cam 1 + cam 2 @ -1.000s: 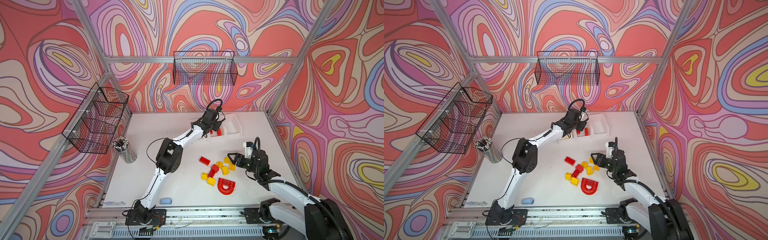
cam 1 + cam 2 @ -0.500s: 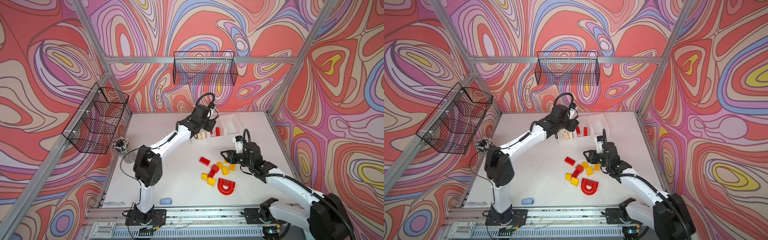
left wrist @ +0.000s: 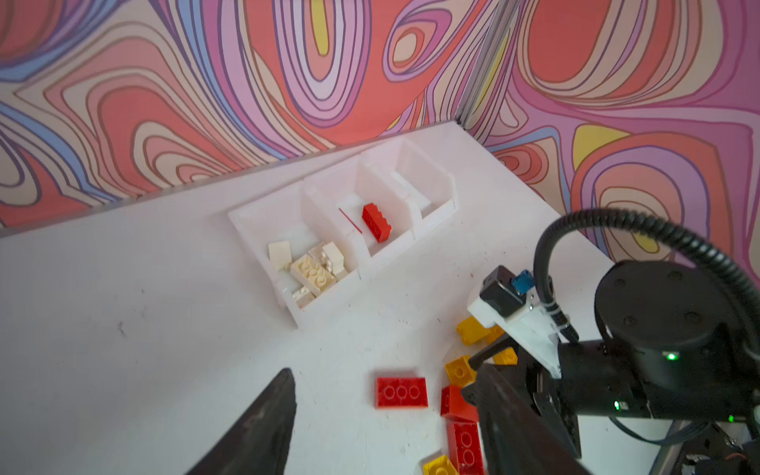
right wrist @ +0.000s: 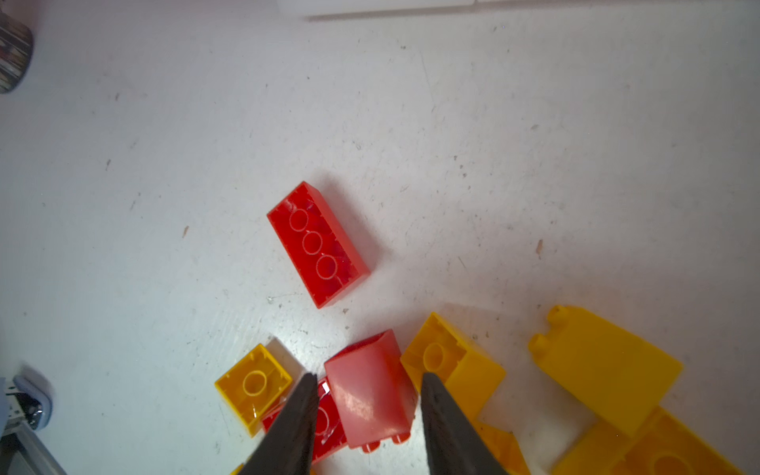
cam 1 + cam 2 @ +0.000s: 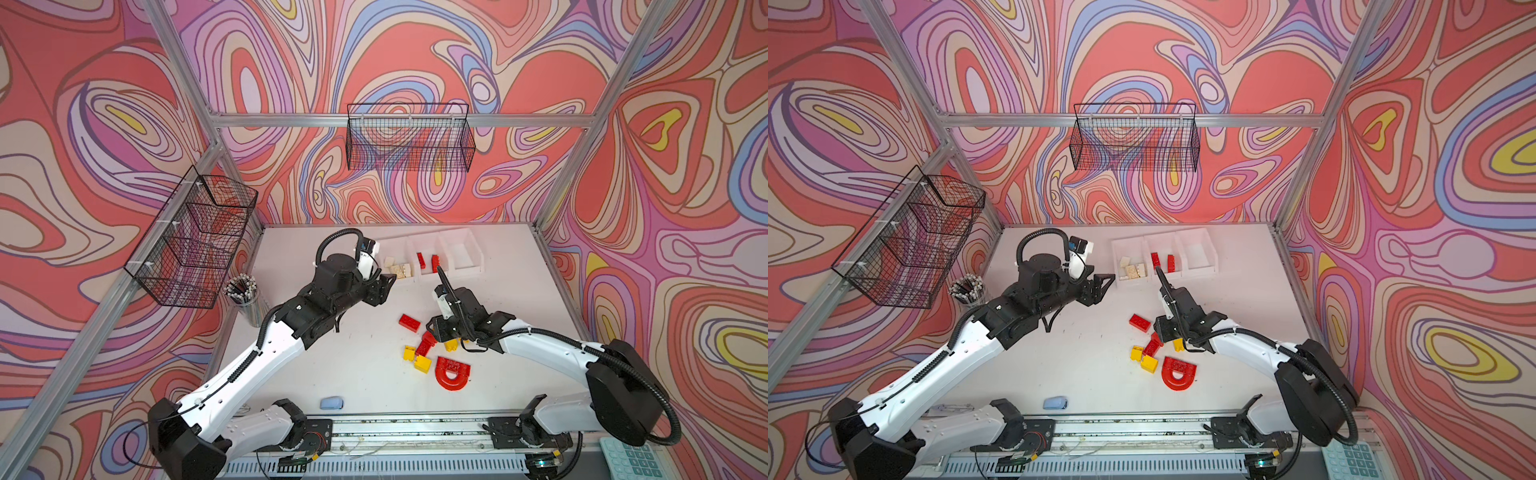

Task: Sort the legos into containers by color
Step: 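Withdraw the left gripper while the right gripper grasps a red 2x2 brick, then carry the red 2x2 brick into the middle compartment and release it with the right gripper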

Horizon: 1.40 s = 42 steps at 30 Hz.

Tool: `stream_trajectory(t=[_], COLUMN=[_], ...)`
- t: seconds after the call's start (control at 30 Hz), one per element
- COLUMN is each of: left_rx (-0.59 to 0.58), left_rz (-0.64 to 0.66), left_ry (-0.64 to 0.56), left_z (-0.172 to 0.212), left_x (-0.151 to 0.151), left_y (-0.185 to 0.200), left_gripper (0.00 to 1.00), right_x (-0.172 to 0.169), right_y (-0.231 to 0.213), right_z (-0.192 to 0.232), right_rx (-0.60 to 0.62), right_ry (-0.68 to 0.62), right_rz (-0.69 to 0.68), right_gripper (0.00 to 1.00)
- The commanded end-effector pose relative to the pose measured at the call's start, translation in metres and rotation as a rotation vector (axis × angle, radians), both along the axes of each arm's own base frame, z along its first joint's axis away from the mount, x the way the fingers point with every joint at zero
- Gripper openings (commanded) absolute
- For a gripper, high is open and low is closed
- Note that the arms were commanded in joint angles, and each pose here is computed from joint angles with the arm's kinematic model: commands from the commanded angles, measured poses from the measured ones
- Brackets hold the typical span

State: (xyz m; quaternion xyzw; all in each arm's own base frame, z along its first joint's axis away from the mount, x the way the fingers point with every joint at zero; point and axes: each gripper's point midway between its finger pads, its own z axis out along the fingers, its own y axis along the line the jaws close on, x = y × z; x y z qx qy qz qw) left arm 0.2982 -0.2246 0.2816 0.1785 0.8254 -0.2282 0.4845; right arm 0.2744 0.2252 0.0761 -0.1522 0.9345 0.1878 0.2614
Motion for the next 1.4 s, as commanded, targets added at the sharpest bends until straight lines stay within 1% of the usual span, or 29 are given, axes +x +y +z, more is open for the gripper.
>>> stream_trajectory(t=[0.0,0.07,0.23,0.57,0.7,0.73,0.77,0.93,1.23,1.37], left_rx=[0.003,0.024,0.033,0.047,0.053,0.033,0.034,0.031,0.008,-0.001], left_rz=[0.032,0.046,0.05,0.035,0.036,0.034,0.034,0.036,0.039,0.035], left_ry=[0.058,0.083,0.114,0.162,0.175,0.152,0.157,0.172,0.183,0.187], left_z=[-0.025,-0.04,-0.061,-0.08,-0.086,-0.08,-0.081,-0.085,-0.086,-0.084], left_x=[-0.013,-0.019,-0.028,-0.028,-0.028,-0.024,-0.024,-0.024,-0.025,-0.027], left_y=[0.013,0.021,0.027,0.022,0.022,0.019,0.018,0.017,0.016,0.015], left_gripper=[0.69,0.69,0.69,0.69,0.69,0.69,0.69,0.69,0.69,0.69], right_x=[0.003,0.003,0.001,-0.008,-0.009,-0.009,-0.009,-0.009,0.0,0.007], right_y=[-0.001,0.001,0.004,0.01,0.01,0.01,0.009,0.012,0.015,0.016], right_z=[-0.004,-0.006,-0.012,-0.035,-0.039,-0.04,-0.042,-0.042,-0.007,0.008], right_rx=[-0.084,-0.097,-0.118,-0.168,-0.162,-0.16,-0.163,-0.15,-0.105,-0.103], right_ry=[-0.016,-0.011,0.001,0.039,0.05,0.052,0.054,0.059,-0.004,-0.029], right_rz=[0.025,0.034,0.051,0.079,0.075,0.073,0.071,0.064,0.038,0.012], right_gripper=[0.44,0.45,0.51,0.53,0.51,0.5,0.49,0.42,0.38,0.37])
